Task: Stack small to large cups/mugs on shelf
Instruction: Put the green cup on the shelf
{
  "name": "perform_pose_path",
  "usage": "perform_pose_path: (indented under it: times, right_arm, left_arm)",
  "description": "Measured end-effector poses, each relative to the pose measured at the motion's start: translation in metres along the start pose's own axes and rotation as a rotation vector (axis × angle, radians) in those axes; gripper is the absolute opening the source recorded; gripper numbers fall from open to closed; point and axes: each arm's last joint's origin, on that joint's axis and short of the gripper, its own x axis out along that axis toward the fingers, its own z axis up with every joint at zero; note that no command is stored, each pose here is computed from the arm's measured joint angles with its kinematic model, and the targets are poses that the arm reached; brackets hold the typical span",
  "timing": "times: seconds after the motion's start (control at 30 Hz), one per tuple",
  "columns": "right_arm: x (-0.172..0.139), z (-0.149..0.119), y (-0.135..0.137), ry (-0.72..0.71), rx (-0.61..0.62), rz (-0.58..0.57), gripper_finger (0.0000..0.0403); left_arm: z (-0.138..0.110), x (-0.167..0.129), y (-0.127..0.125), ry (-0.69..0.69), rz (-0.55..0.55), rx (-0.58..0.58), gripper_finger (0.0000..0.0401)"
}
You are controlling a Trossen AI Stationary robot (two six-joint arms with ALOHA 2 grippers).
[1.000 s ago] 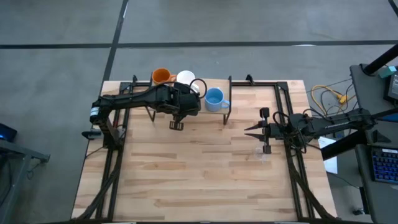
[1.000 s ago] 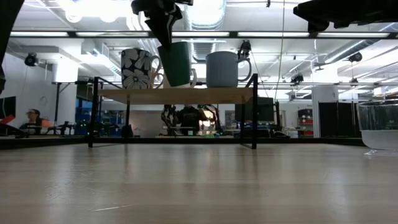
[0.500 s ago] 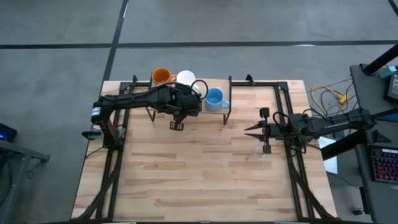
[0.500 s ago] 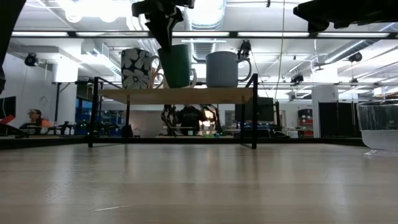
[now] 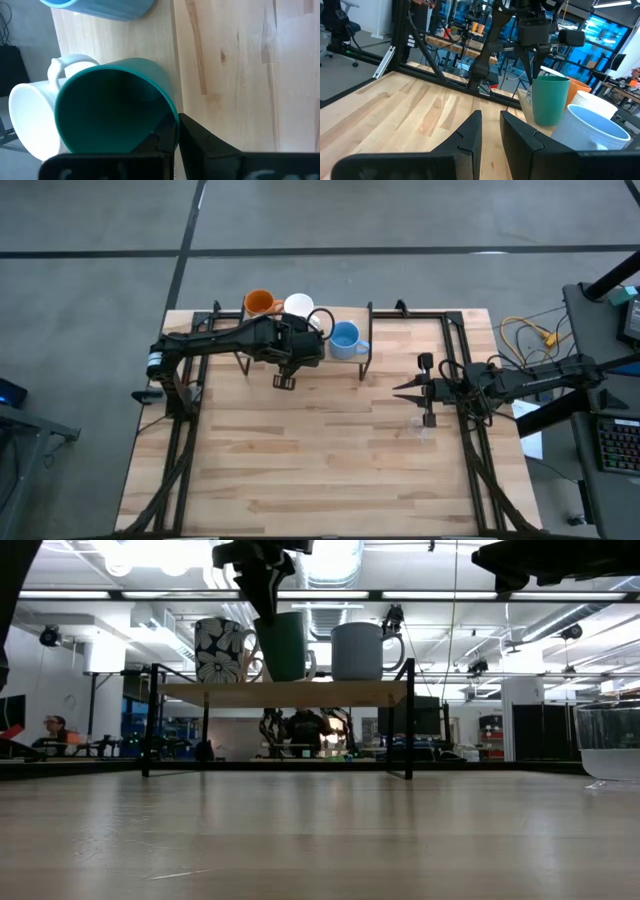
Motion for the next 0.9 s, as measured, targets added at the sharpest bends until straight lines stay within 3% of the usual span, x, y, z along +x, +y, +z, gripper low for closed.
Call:
perform_pose_path:
  times: [0.13, 0.53, 0.9]
  right_arm:
    - [0.000, 0.000, 0.000, 0.000, 0.000, 0.000, 0.0063]
    - [0.000, 0.000, 0.000, 0.000, 0.000, 0.000, 0.0063]
    - [0.000, 0.000, 0.000, 0.001, 0.000, 0.000, 0.0063]
  left_arm:
    - [0.000, 0.001, 0.001, 0.002, 0.001, -0.003, 0.0004]
    - [-0.003, 0.003, 0.008, 0.005, 0.009, -0.027, 0.0073]
    - [-0.002, 0.005, 0.013, -0.008, 0.019, -0.043, 0.0078]
